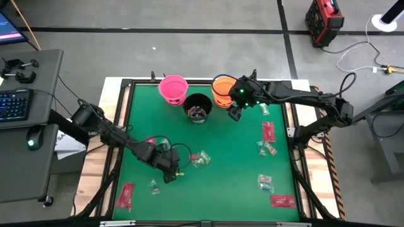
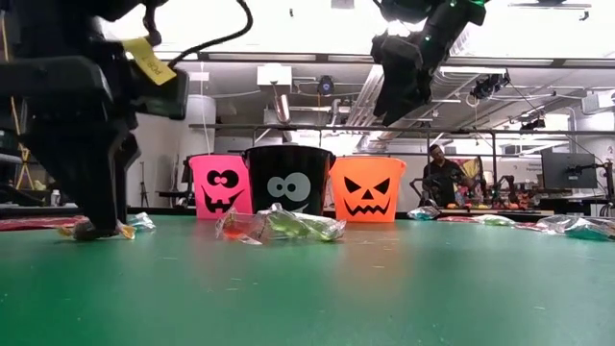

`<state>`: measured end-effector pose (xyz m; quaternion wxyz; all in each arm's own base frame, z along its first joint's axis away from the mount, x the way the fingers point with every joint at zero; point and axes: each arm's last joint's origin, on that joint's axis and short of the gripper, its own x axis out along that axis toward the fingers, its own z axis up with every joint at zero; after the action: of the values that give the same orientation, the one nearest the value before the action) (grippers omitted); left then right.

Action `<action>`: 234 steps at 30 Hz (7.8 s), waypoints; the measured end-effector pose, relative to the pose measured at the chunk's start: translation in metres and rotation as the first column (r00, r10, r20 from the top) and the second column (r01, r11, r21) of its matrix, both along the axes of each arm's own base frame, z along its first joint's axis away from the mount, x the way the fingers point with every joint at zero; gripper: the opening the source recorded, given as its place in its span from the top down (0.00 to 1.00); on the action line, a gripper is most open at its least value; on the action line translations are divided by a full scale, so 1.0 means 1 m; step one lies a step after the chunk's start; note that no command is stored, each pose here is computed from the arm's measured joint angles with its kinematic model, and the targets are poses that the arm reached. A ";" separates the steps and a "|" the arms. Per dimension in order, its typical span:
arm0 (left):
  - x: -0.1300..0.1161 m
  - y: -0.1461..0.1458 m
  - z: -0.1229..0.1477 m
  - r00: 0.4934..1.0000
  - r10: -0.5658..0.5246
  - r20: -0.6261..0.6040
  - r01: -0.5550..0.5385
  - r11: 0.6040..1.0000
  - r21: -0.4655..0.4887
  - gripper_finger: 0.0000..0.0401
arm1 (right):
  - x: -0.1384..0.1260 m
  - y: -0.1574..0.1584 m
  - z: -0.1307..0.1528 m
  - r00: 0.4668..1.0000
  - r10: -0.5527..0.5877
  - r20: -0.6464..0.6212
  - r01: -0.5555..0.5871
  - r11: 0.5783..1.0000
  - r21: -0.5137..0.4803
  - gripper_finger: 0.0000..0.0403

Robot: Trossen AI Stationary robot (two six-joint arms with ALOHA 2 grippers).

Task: Sort candy by brand, put in halloween buckets
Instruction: Put the red candy into the black bucket

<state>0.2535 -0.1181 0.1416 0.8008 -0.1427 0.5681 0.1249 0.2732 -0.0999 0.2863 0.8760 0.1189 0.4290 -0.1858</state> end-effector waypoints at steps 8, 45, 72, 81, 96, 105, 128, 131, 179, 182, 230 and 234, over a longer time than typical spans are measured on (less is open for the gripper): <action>-0.008 0.015 -0.013 0.988 0.145 -0.047 -0.148 0.988 -0.052 0.90 | -0.005 0.002 -0.026 0.999 -0.007 -0.046 0.008 1.000 0.024 0.36; 0.018 0.199 0.112 0.910 0.057 0.412 -0.158 0.964 0.215 1.00 | -0.001 -0.006 0.019 0.854 -0.137 0.502 0.094 0.989 0.111 0.36; -0.056 0.184 -0.006 0.652 0.315 0.690 -0.516 0.850 0.100 1.00 | 0.015 0.006 0.018 0.757 -0.328 0.565 0.333 0.938 0.098 0.98; -0.018 0.197 -0.026 0.674 0.350 0.650 -0.631 0.730 0.262 1.00 | 0.013 -0.005 0.022 0.723 -0.344 0.599 0.362 0.927 0.096 1.00; 0.011 0.220 -0.049 0.680 0.402 0.613 -0.675 0.670 0.309 1.00 | 0.012 -0.006 0.022 0.722 -0.348 0.599 0.364 0.926 0.100 1.00; 0.011 0.219 -0.055 0.710 0.413 0.570 -0.624 0.745 0.237 1.00 | 0.012 -0.006 0.022 0.725 -0.346 0.596 0.360 0.927 0.101 1.00; -0.016 0.169 0.003 0.755 0.282 0.592 -0.516 0.813 0.270 1.00 | 0.012 -0.005 0.021 0.735 -0.338 0.589 0.351 0.931 0.096 1.00; -0.017 0.183 -0.010 0.754 0.347 0.559 -0.562 0.781 0.274 1.00 | 0.012 -0.006 0.021 0.735 -0.338 0.588 0.351 0.931 0.096 1.00; 0.007 0.208 -0.059 0.759 0.289 0.583 -0.431 0.894 0.118 1.00 | 0.013 -0.004 0.020 0.751 -0.311 0.582 0.301 0.946 0.118 1.00; 0.010 0.194 -0.057 0.791 0.219 0.572 -0.290 0.956 0.035 1.00 | 0.013 -0.004 0.020 0.754 -0.305 0.581 0.292 0.949 0.119 1.00; 0.056 0.138 0.007 0.500 -0.861 -0.090 0.857 0.477 0.196 0.42 | 0.012 -0.003 0.017 0.772 -0.315 0.552 0.294 0.947 0.129 1.00; 0.059 0.138 -0.006 0.459 -0.882 -0.112 0.883 0.439 0.164 0.42 | 0.011 -0.003 0.016 0.779 -0.316 0.542 0.294 0.947 0.130 1.00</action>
<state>0.3121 0.0198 0.1352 0.7558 0.2550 0.5473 -0.2534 0.2845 -0.1029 0.3023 0.9183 0.2523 0.1343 -0.2740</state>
